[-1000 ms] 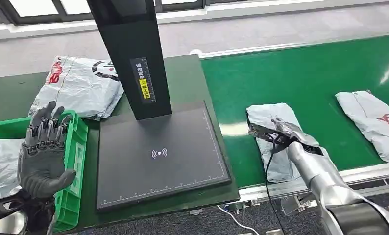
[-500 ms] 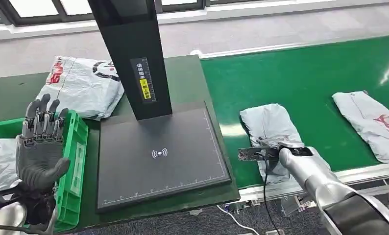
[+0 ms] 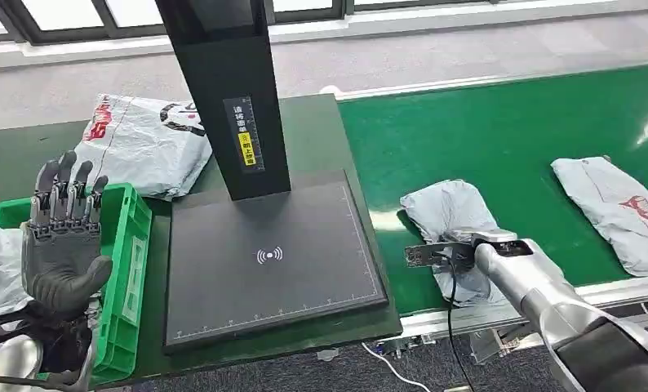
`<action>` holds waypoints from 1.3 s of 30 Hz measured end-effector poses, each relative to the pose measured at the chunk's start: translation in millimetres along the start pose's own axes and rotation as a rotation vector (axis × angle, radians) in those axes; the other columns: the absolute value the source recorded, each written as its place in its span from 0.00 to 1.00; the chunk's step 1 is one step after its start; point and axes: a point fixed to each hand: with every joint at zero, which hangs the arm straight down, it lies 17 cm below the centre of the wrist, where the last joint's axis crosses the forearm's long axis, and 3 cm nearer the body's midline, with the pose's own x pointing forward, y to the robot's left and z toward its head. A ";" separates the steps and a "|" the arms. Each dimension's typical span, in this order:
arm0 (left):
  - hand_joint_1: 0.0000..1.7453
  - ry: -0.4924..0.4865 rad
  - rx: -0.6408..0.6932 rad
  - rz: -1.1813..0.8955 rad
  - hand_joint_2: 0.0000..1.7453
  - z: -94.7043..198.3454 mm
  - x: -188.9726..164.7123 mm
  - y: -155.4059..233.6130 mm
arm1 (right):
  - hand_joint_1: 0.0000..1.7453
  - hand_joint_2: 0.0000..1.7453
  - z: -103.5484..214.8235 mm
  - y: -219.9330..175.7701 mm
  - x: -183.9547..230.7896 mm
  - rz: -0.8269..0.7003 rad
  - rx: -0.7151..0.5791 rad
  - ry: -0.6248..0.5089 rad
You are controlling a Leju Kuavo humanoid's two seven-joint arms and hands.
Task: Moved the parcel from conveyor to table for the left to box.
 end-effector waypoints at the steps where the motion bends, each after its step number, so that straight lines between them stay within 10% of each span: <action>1: 0.00 0.000 0.001 0.000 1.00 -0.1 0.1 0.1 | 1.00 1.00 0.3 -0.6 -0.8 0.001 -0.002 0.003; 15: 0.00 -0.037 0.007 -0.030 1.00 2.9 12.6 -1.5 | 1.00 1.00 -0.6 4.6 4.8 -0.056 -0.066 -0.005; 24: 0.00 -0.089 0.059 -0.106 1.00 36.5 32.8 15.4 | 1.00 1.00 47.4 -46.5 101.4 -0.842 -0.178 -0.612; 39: 0.00 -0.094 0.149 -0.174 1.00 59.8 41.6 27.1 | 1.00 1.00 164.3 -198.3 148.6 -1.147 -0.627 -1.040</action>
